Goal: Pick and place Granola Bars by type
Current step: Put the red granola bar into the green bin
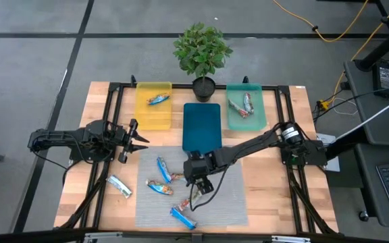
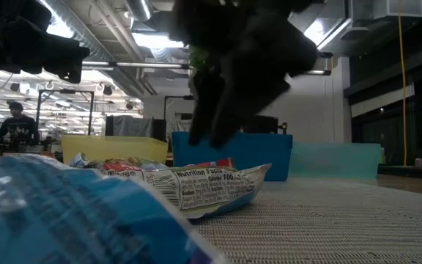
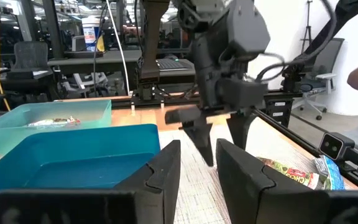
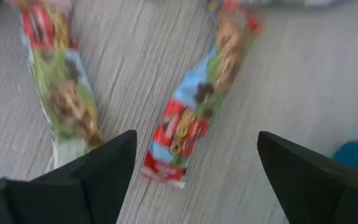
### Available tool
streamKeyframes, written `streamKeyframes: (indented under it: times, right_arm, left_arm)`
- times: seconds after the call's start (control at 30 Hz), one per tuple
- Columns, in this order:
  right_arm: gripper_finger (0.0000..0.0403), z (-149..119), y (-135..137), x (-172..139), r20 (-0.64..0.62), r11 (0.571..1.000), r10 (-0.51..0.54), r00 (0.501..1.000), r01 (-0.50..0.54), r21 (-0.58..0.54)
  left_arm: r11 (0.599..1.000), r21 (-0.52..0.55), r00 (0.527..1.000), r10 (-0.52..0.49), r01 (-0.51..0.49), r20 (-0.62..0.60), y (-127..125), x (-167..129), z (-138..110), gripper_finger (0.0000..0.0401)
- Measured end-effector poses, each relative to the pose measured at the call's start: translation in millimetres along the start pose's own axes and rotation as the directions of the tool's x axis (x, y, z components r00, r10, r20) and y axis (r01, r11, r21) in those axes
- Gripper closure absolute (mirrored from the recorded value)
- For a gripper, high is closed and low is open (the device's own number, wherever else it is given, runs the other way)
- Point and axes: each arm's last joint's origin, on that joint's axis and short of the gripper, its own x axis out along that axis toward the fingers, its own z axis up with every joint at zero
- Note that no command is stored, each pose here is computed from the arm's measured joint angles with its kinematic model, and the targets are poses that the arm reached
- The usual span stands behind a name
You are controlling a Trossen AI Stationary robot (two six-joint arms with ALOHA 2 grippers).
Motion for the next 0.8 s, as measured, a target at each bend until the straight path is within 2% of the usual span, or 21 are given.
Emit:
streamKeyframes:
  times: [0.27,0.63,0.8]
  right_arm:
    - [0.0067,-13,3,13,0.012,0.999,0.048,0.999,-0.048,0.022]
    - [0.0068,-19,-9,21,0.063,0.998,0.038,0.997,-0.042,0.053]
    - [0.0086,-19,-9,21,0.063,0.998,0.037,0.997,-0.041,0.053]
  left_arm:
    - [1.0,0.0,1.0,0.0,0.0,0.0,0,0,0,0.0307]
    - [1.0,0.0,1.0,0.0,0.0,0.0,0,0,0,0.0308]
    - [1.0,0.0,1.0,0.0,0.0,0.0,0,0,0,0.0307]
